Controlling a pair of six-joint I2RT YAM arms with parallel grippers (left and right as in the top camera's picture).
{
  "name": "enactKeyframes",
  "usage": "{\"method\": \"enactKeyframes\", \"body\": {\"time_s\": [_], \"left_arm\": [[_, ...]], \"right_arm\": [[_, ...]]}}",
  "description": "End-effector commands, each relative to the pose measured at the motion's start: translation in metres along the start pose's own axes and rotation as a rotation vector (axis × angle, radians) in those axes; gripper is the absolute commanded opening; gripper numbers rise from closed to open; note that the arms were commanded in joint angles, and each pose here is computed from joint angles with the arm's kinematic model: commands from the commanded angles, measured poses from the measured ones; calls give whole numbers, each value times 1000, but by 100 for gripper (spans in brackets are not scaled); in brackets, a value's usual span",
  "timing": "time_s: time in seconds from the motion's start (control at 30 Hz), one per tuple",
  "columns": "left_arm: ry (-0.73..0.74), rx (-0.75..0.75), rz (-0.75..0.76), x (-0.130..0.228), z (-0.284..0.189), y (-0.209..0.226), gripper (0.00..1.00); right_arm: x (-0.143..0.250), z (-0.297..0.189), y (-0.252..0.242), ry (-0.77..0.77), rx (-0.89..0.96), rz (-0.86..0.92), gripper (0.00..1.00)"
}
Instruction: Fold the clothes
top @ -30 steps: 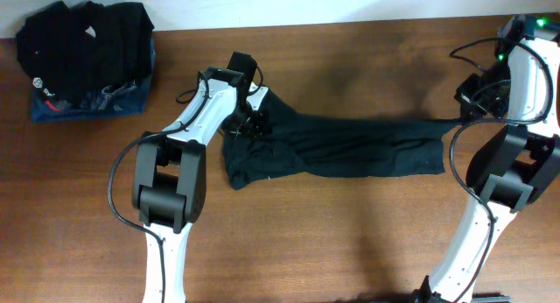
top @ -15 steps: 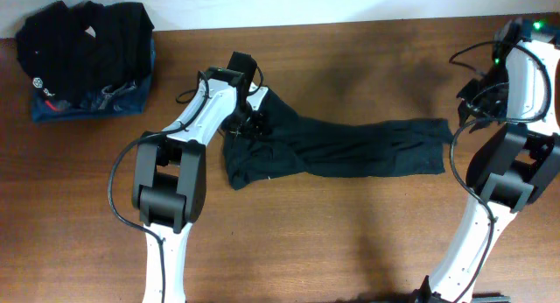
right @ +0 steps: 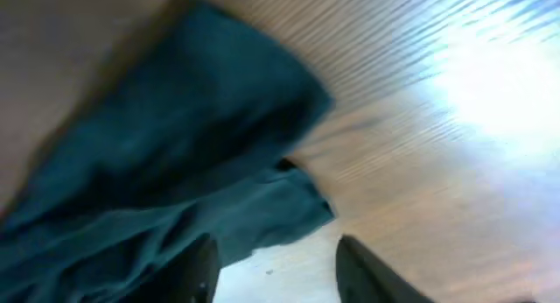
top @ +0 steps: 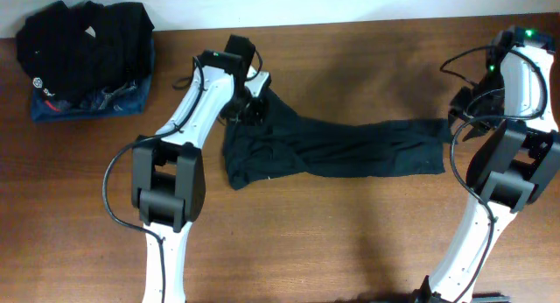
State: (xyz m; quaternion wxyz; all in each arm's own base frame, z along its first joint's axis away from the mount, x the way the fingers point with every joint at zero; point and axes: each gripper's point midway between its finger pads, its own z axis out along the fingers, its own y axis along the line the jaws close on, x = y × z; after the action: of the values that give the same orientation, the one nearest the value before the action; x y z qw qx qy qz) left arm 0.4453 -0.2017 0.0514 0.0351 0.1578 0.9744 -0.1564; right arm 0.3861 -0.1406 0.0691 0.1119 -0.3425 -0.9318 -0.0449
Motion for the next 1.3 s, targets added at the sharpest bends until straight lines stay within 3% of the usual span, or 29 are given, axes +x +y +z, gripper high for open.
{"method": "enactKeyframes", "body": {"time_s": [0.0, 0.23, 0.4, 0.47, 0.5, 0.67, 0.8, 1.03, 1.27], "left_arm": [[-17, 141, 48, -2, -13, -41, 17], [8, 153, 122, 5, 1, -77, 18], [22, 130, 137, 6, 14, -79, 22], [33, 130, 133, 8, 19, -77, 22], [37, 133, 132, 8, 20, -77, 22], [67, 169, 122, 11, 37, -79, 22], [111, 169, 106, 19, 55, -74, 22], [155, 165, 98, 26, 77, -70, 22], [161, 164, 95, 27, 80, -69, 22]], "right_arm": [[12, -18, 39, 2, -230, -220, 65], [14, -15, 66, -40, -226, -379, 67], [15, -13, 77, -60, -190, -418, 76], [17, -12, 83, -65, -189, -433, 76], [18, -12, 86, -67, -189, -442, 73], [32, -8, 111, -59, -184, -504, 27], [45, 0, 132, -57, -169, -563, 4], [42, 25, 162, -107, -183, -564, 4], [58, 51, 160, -40, -158, -571, 4]]}}
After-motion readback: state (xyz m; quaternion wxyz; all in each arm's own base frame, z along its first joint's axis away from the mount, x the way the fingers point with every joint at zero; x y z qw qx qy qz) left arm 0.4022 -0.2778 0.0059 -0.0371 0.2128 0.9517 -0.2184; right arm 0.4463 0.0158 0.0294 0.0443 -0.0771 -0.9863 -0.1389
